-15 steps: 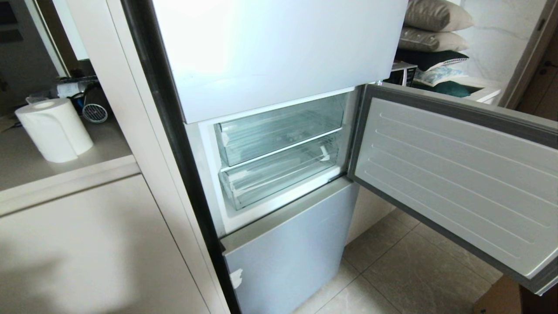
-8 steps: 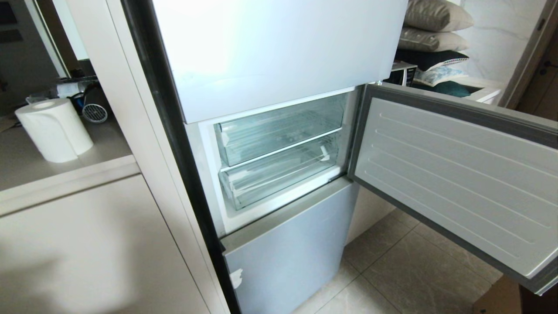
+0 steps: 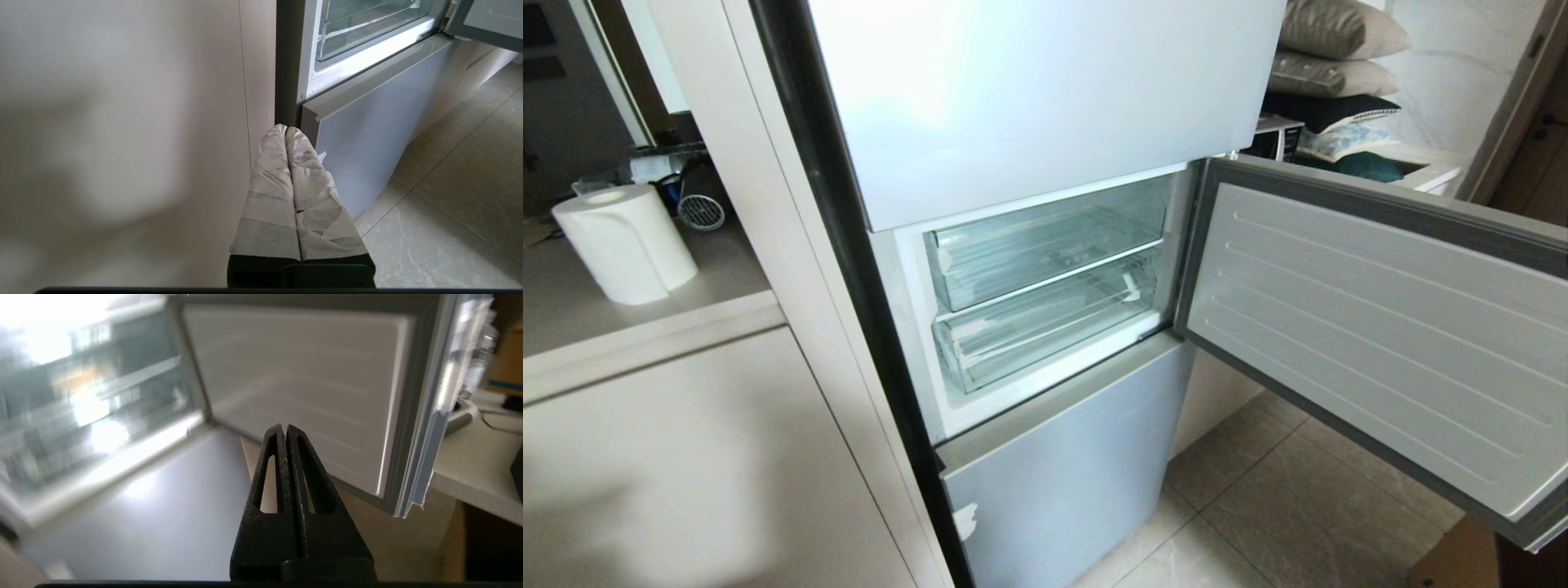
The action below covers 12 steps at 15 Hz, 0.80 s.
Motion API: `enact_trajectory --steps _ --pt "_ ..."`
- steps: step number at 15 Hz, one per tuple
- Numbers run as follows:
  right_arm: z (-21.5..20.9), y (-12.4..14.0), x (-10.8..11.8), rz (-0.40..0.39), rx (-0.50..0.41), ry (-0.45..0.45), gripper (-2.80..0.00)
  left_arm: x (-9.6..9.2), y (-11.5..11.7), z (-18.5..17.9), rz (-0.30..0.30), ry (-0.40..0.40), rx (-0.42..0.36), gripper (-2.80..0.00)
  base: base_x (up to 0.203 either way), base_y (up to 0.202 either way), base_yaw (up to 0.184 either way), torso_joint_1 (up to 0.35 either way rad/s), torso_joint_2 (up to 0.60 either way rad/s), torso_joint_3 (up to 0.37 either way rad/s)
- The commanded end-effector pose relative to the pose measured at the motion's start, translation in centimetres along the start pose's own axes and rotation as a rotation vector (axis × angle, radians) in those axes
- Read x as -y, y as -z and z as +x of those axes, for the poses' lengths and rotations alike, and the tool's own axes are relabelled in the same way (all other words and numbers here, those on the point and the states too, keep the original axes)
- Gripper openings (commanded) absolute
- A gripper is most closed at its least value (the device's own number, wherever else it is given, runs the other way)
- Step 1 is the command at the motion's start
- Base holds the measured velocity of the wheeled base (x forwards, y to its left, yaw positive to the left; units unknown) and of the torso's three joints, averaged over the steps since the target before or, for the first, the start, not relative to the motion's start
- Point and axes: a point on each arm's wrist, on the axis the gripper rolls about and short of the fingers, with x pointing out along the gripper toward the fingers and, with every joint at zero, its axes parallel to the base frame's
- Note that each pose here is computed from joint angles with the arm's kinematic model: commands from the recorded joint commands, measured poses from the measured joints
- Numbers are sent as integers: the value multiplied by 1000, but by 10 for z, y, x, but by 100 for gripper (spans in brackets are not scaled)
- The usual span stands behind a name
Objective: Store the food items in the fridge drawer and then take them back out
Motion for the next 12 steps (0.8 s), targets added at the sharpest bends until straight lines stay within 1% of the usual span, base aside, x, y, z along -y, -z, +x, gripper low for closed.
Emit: enact_trajectory --steps 1,2,3,4,5,6,7,8,10,12 --pt "53 -46 -15 208 -54 205 -280 0 0 0 0 0 -3 -280 0 0 0 0 0 0" --pt "70 -58 -14 285 -12 318 -280 0 0 0 0 0 -3 -280 0 0 0 0 0 0" --pt "87 -67 -8 357 35 411 -280 0 0 0 0 -1 -3 -280 0 0 0 0 0 0" --pt "101 -75 2 429 77 469 -280 0 0 0 0 -1 -3 -280 0 0 0 0 0 0" --pt "111 -80 16 511 111 503 -280 0 0 0 0 0 -3 -280 0 0 0 0 0 0" --pt "122 -83 35 607 120 506 -280 0 0 0 0 0 -3 -280 0 0 0 0 0 0" --pt "131 -84 54 679 117 505 -280 0 0 0 0 0 -3 -280 0 0 0 0 0 0" --pt "140 -82 72 735 111 497 -280 0 0 0 0 0 -3 -280 0 0 0 0 0 0" --pt "153 -78 100 779 113 491 -280 0 0 0 0 -1 -3 -280 0 0 0 0 0 0" --pt "158 -75 123 791 131 516 -280 0 0 0 0 0 -3 -280 0 0 0 0 0 0"
